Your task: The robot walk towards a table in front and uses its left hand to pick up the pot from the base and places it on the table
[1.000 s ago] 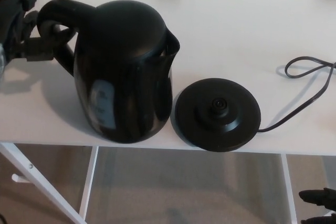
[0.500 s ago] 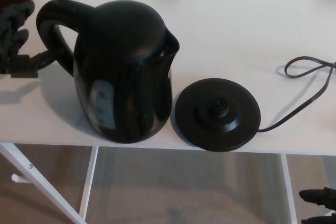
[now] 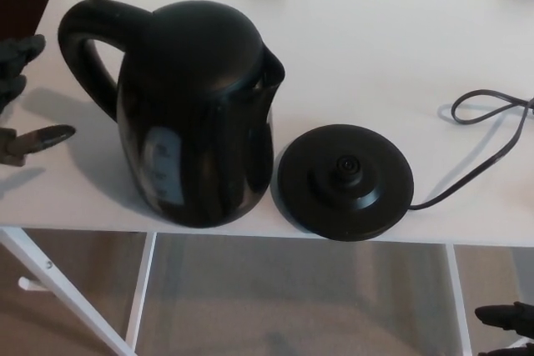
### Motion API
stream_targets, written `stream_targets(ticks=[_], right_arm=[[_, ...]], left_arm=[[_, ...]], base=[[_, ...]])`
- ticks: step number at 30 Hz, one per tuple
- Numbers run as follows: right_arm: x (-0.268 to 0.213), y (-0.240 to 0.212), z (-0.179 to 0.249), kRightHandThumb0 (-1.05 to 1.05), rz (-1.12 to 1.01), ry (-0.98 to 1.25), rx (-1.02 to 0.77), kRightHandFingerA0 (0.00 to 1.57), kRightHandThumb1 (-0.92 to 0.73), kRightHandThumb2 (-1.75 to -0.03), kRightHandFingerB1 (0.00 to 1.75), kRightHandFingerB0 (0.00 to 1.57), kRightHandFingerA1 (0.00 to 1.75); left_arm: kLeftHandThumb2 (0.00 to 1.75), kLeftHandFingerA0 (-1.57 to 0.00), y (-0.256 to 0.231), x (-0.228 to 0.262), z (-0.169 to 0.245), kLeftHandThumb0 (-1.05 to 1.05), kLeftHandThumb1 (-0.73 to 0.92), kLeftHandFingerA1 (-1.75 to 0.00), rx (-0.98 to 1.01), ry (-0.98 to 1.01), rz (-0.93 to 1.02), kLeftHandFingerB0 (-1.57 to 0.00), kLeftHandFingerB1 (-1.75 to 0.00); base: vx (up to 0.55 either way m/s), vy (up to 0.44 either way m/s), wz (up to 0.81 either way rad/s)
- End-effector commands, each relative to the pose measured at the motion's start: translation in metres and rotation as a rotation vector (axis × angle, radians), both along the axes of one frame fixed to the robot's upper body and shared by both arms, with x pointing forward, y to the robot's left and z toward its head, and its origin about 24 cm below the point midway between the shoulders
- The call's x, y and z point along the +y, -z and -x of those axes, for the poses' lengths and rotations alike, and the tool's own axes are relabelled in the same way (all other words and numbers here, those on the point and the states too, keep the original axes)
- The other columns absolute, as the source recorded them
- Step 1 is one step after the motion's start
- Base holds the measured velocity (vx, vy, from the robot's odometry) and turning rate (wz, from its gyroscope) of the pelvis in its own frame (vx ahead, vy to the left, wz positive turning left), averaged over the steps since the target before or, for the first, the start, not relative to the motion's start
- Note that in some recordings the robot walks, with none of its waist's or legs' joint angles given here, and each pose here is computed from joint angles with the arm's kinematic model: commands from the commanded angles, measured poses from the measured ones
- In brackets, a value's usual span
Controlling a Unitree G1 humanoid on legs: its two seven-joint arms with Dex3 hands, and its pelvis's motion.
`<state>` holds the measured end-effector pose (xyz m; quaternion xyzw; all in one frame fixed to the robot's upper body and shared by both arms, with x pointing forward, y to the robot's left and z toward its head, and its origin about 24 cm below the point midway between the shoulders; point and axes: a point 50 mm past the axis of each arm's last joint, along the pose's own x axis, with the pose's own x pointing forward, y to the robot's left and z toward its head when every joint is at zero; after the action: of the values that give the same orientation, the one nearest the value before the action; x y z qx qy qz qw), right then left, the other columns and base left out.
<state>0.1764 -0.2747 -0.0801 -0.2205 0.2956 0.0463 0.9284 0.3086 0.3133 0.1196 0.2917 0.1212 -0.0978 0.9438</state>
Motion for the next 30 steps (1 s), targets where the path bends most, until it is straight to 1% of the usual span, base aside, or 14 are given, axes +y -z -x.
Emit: stream_targets(ticks=[1,4,5,9,11,14,19,20,24,25,26,27,29,30], right_arm=[[-0.008,0.007,0.015,-0.24,0.010,0.017,0.053,0.64,-0.59,-0.57,0.44,0.52,0.50],[-0.008,0.009,0.016,-0.24,0.016,0.020,0.066,0.64,-0.59,-0.57,0.43,0.52,0.49],[-0.009,0.011,0.020,-0.25,0.021,0.013,0.078,0.67,-0.59,-0.57,0.43,0.53,0.50],[-0.011,0.016,0.029,-0.26,0.030,0.012,0.121,0.64,-0.60,-0.58,0.42,0.52,0.48],[-0.011,0.017,0.030,-0.26,0.027,0.015,0.123,0.64,-0.60,-0.58,0.42,0.52,0.48],[-0.010,0.025,0.042,-0.25,0.022,0.026,0.171,0.64,-0.59,-0.57,0.43,0.51,0.49],[-0.010,0.026,0.043,-0.25,0.021,0.025,0.175,0.64,-0.59,-0.57,0.43,0.51,0.49],[-0.010,0.031,0.054,-0.23,0.010,0.038,0.204,0.62,-0.60,-0.57,0.43,0.50,0.49],[-0.010,0.032,0.055,-0.24,0.021,0.030,0.198,0.63,-0.59,-0.57,0.43,0.51,0.50],[-0.009,0.034,0.057,-0.25,0.023,0.043,0.209,0.64,-0.59,-0.57,0.44,0.51,0.51],[-0.009,0.035,0.058,-0.25,0.024,0.047,0.212,0.64,-0.59,-0.57,0.44,0.51,0.51],[-0.010,0.035,0.059,-0.25,0.029,0.046,0.211,0.62,-0.60,-0.57,0.43,0.51,0.51],[-0.012,0.035,0.060,-0.26,0.034,0.048,0.209,0.61,-0.60,-0.57,0.43,0.51,0.50],[-0.014,0.034,0.060,-0.27,0.030,0.057,0.201,0.60,-0.59,-0.57,0.44,0.50,0.50]], left_arm=[[0.54,0.00,-0.004,0.028,0.050,-0.68,0.44,0.00,-0.008,0.054,0.148,0.00,0.00],[0.54,0.00,-0.003,0.038,0.071,-0.67,0.44,0.00,-0.037,0.031,0.187,0.00,0.00],[0.68,0.00,0.002,0.043,0.087,-0.65,0.36,0.00,-0.035,0.013,0.228,0.00,0.00],[0.69,0.00,0.017,0.059,0.149,-0.65,0.38,0.00,-0.030,-0.071,0.334,0.00,0.00],[0.69,0.00,0.018,0.060,0.155,-0.65,0.38,0.00,-0.029,-0.076,0.340,0.00,0.00],[0.70,0.00,0.048,0.074,0.224,-0.66,0.41,0.00,0.020,-0.224,0.373,0.00,0.00],[0.70,0.00,0.050,0.074,0.231,-0.66,0.41,0.00,0.021,-0.227,0.373,0.00,0.00],[0.75,0.00,0.097,0.068,0.271,-0.71,0.45,0.00,0.153,-0.371,0.440,0.00,0.00],[0.77,0.00,0.113,0.064,0.281,-0.73,0.47,-0.01,0.198,-0.402,0.446,0.00,0.00],[0.82,0.00,0.145,0.050,0.287,-0.74,0.57,-0.08,0.338,-0.432,0.420,0.00,0.00],[0.82,0.00,0.154,0.046,0.289,-0.74,0.57,-0.08,0.378,-0.435,0.409,0.00,0.00],[0.93,0.00,0.172,0.039,0.288,-0.82,0.61,-0.10,0.464,-0.443,0.407,0.00,-0.06],[0.93,0.00,0.180,0.036,0.284,-0.82,0.60,-0.10,0.502,-0.440,0.401,0.00,-0.06],[0.90,0.00,0.187,0.032,0.276,-0.84,0.60,-0.05,0.532,-0.416,0.388,0.00,-0.01]], base=[[0.00,0.000,0.00],[0.00,0.000,0.00],[0.00,0.000,0.00],[0.00,0.000,0.00],[0.00,0.000,0.00],[0.00,0.000,0.00],[0.00,0.000,0.00],[0.00,0.000,0.00],[0.00,0.000,0.02],[0.00,0.000,0.00],[0.00,0.000,0.00],[0.00,0.000,0.00],[0.00,0.000,0.00],[0.00,0.000,0.00]])
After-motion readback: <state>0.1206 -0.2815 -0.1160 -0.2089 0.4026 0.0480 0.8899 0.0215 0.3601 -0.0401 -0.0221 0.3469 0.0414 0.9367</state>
